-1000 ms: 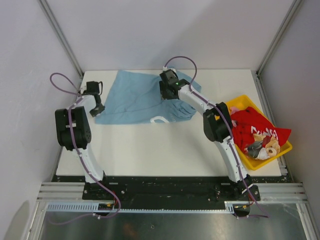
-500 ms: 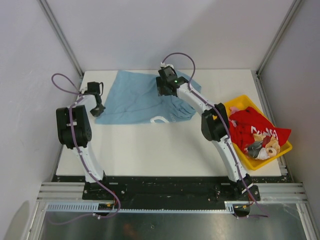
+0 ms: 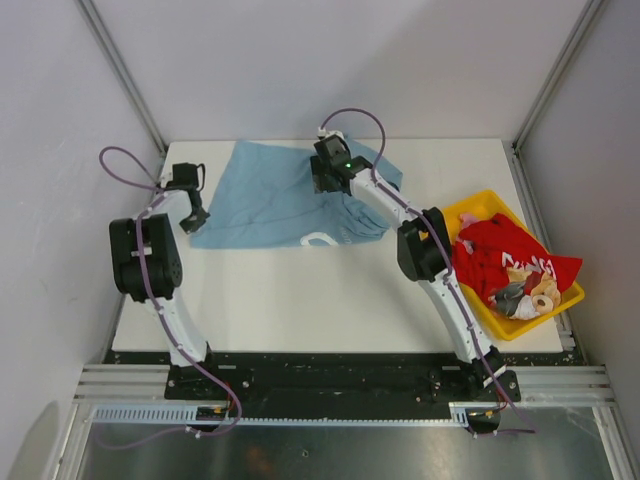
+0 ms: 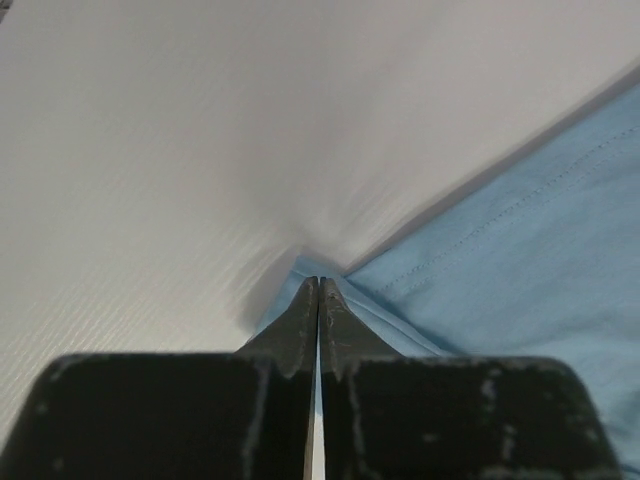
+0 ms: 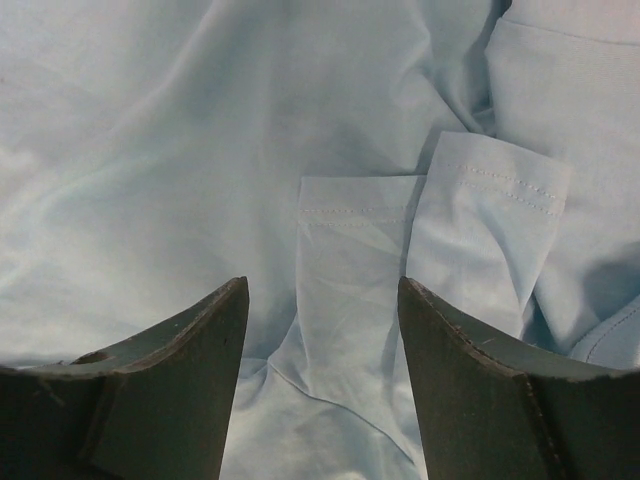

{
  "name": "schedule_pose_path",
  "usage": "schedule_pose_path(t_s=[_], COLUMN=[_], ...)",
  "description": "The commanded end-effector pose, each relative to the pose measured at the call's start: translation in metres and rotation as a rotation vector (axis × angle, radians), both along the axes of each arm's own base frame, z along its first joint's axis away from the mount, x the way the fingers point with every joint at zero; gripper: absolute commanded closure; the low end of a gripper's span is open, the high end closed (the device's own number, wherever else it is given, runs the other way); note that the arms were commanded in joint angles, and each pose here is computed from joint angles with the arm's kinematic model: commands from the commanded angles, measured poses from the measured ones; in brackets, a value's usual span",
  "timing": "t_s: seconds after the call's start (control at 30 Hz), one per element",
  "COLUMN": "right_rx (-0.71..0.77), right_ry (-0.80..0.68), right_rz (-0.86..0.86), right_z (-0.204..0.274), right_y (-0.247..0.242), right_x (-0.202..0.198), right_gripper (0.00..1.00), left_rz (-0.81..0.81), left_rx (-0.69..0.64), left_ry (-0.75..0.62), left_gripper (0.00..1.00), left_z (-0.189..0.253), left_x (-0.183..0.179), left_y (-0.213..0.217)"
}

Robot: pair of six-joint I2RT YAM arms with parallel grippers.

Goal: Fold and stack the t-shirts
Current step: Flatten out the tshirt

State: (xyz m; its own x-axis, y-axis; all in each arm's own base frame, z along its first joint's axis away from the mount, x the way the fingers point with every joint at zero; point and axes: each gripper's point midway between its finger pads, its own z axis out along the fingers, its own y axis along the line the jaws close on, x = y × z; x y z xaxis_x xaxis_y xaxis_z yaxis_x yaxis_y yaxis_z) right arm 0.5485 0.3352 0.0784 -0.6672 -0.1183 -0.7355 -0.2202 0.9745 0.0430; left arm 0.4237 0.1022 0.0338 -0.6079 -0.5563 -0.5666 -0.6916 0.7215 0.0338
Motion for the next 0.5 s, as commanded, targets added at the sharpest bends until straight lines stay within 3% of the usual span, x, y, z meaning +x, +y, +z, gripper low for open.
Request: schedule_pose_path(t_s=[0.0,0.47], right_rx=[0.013,0.023], right_ry=[-0.083,-0.098], right_rz=[-0.005,-0.039], right_z=[0.016,0.001], right_y=[0.010,0.012], right_x=[0.014,0.024], right_gripper=[0.35,0.46], left_rz=[0.028,0.024], left_rx=[0.007,-0.008], left_ry=[-0.075,-0.113], left_gripper=[1.00,1.00], left_z=[0.028,0.044], left_x=[-0.001,-0.012], left_y=[0.004,-0.002])
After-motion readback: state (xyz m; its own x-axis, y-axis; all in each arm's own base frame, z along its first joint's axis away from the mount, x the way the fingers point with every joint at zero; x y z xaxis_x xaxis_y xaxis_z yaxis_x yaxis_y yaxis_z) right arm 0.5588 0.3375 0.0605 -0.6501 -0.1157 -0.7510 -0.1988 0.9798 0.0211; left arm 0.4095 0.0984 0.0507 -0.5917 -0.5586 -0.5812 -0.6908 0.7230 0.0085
